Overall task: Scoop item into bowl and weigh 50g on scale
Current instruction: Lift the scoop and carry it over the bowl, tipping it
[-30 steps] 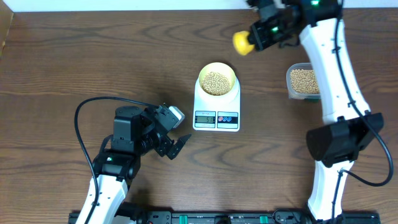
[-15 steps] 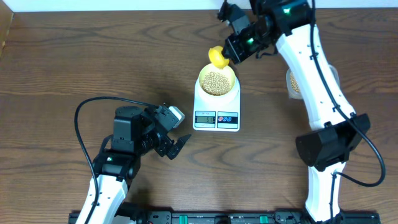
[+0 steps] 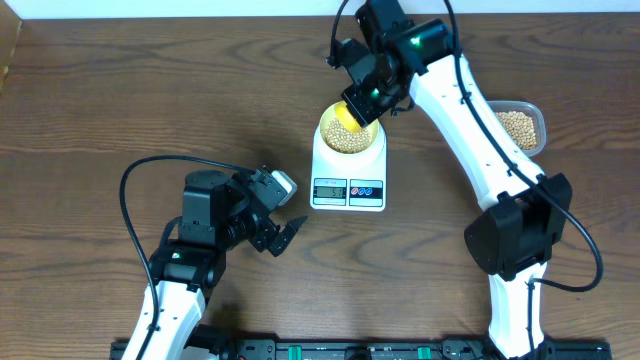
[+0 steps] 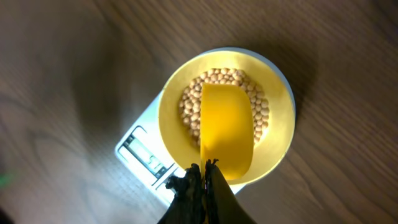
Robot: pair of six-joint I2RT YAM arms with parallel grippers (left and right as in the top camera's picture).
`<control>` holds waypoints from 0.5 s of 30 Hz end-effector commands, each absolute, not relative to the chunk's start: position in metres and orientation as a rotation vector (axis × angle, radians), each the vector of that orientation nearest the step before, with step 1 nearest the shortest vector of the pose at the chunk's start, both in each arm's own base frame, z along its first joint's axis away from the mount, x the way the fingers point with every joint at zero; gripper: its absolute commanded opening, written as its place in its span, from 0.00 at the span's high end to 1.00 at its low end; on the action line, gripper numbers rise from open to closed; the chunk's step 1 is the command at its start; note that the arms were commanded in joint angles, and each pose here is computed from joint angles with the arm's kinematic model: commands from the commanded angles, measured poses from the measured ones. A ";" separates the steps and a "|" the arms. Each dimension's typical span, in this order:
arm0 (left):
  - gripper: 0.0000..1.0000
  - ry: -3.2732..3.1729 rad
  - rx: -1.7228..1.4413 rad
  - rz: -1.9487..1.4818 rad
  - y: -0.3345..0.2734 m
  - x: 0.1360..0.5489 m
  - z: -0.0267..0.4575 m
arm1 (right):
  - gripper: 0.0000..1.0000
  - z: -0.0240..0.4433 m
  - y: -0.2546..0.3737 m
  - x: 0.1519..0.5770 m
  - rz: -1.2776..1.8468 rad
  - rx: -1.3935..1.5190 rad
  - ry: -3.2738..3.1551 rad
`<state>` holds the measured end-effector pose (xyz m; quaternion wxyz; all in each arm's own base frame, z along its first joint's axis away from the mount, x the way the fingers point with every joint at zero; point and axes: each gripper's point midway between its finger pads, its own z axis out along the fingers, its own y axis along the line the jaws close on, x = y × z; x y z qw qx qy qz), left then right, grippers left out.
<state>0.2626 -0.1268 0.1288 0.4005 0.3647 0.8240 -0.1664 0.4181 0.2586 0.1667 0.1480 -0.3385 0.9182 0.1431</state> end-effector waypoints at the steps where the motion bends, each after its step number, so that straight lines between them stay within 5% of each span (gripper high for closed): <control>1: 0.01 2.073 0.911 -0.403 -0.125 0.266 0.134 | 0.99 0.169 0.260 0.419 0.396 -0.978 2.611; 15: 0.01 2.073 0.911 -0.403 -0.125 0.266 0.134 | 0.99 0.147 0.255 0.420 0.358 -0.966 2.642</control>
